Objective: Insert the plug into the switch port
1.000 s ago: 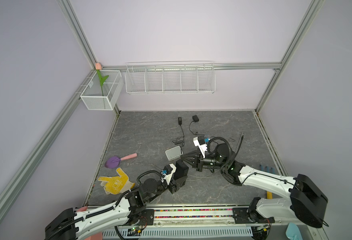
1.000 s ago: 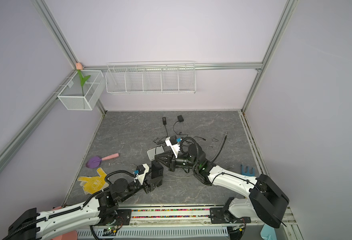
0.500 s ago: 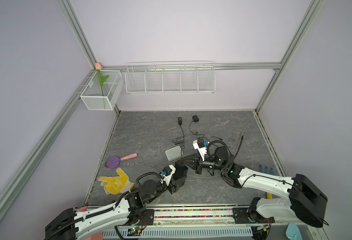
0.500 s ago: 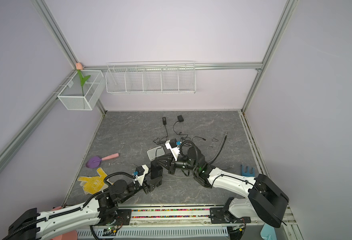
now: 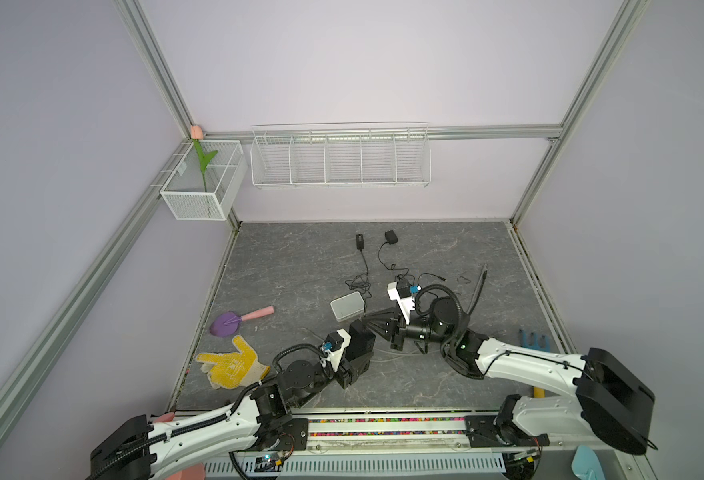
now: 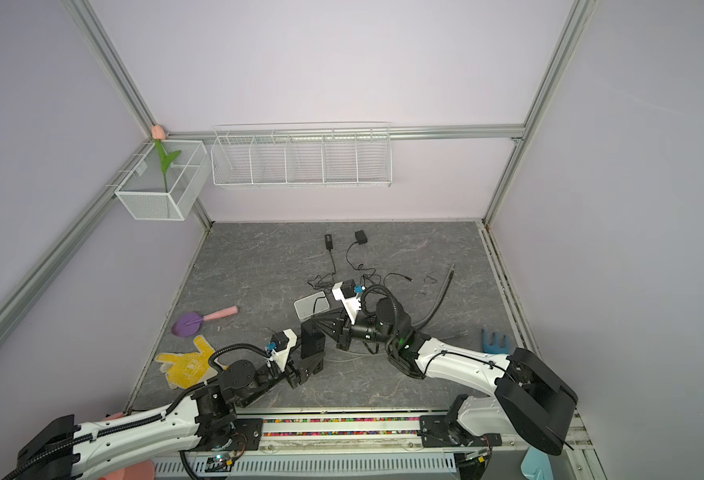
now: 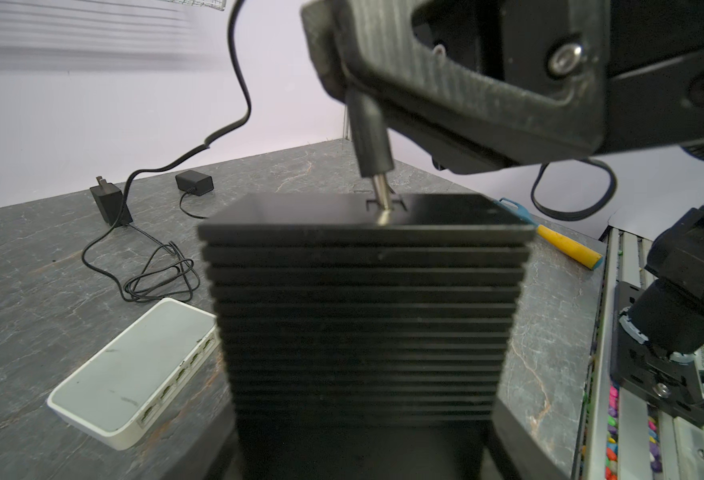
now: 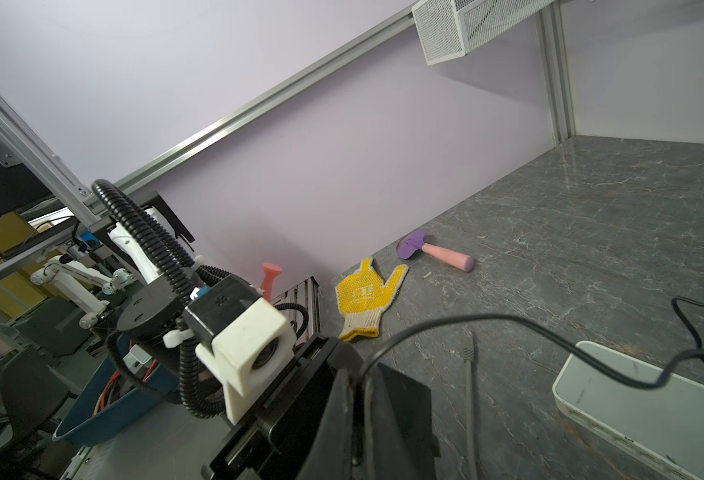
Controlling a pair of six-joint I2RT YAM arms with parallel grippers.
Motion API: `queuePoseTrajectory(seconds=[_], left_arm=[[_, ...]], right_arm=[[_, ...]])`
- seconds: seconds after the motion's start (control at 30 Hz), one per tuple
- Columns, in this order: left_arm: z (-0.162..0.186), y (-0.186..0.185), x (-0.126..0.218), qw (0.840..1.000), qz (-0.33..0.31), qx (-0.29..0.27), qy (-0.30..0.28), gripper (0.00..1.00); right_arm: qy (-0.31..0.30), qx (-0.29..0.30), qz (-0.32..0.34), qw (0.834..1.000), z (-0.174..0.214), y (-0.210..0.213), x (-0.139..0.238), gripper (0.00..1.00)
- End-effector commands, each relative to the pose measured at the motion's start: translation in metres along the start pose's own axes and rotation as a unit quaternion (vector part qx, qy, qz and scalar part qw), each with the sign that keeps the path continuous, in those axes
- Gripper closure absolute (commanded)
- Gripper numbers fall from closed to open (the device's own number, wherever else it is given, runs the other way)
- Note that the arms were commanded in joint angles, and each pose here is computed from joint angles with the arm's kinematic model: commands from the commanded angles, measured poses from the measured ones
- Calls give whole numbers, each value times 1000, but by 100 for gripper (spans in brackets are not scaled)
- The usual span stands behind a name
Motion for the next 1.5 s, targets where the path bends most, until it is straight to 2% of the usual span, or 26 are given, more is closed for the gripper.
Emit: queuePoseTrajectory(seconds=[0.0,0.2,0.6,0.97,1.27,1.47], left_arm=[[-42,9,-2,997,-24,33,-59,100],[-45,10,-2,997,-28,37,-58,100],[-62,17,13,993,-41,48,-100,100],[-68,17,15,993,-38,48,-102,100],[-89,19,17,992,-39,45,-108,100],[-103,21,24,989,-39,48,-133,100]], right_arm=[[19,3,9,1000,16,-4,2,93],[35,10,23,999,26,-6,1,93],[50,14,59,997,43,-14,5,93],[79,16,90,993,52,-23,1,93],[99,12,103,990,60,-32,-6,93],[110,8,115,987,68,-42,-8,93]])
Point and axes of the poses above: each gripper's point midway between its finger pads, its own x axis back along the fingers, its own y axis along the line the jaws close on, z = x × y, the point moved 4 cm from there along x, back along the fingers, and after that the axes turned 14 degrees about -x, right-handed, at the moved point
